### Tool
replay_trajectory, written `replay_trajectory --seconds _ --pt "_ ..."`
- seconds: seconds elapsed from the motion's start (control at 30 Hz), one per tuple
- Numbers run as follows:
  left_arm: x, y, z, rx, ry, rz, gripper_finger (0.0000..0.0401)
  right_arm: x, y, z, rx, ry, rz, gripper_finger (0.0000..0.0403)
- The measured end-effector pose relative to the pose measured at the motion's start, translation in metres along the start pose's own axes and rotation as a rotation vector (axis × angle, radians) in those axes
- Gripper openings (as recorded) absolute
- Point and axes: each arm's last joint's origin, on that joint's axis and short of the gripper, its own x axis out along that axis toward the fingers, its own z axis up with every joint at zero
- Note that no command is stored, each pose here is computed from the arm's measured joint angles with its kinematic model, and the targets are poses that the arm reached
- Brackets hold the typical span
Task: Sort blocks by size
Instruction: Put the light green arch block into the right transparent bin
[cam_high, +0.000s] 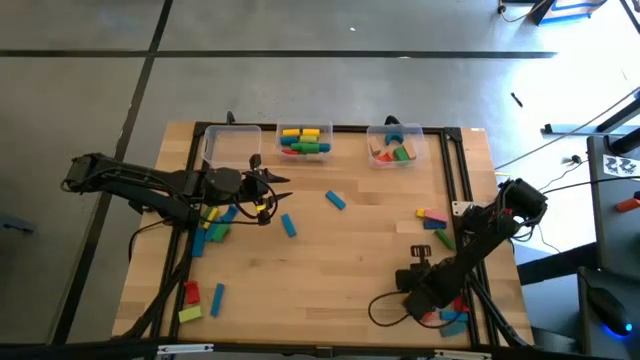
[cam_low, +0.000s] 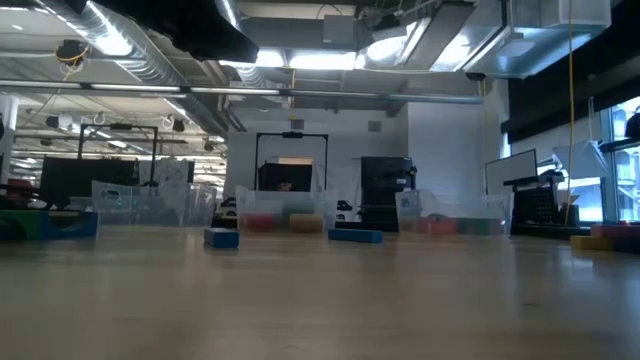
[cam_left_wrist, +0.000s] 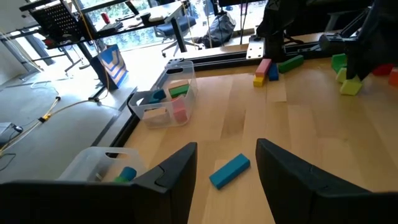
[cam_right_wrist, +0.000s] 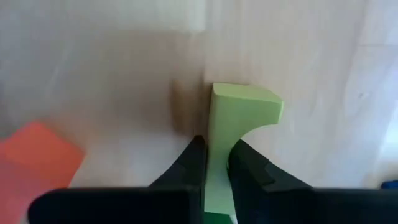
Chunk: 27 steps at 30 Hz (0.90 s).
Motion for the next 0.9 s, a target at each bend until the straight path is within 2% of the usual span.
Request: replay_trajectory --seconds 0.2,0.37,0.63,0.9 --pt "0.0 0.0 0.0 0.0 0.0 0.0 0.0159 -0.004 -0.019 0.015 0.067 -0.002 0.02 0.0057" --pt "0.0 0.0 0.0 0.0 0.0 0.0 0.0159 -0.014 -0.041 0.023 0.121 -0.022 0.018 0.0044" --pt "0.0 0.0 0.0 0.0 0.0 0.0 0.0159 -0.038 -0.093 0.032 0.285 -0.155 -0.085 0.0052" --pt "0.0 0.0 0.0 -0.001 0.0 0.0 0.0159 -0.056 -0.148 0.034 0.407 -0.23 -0.186 0.0047"
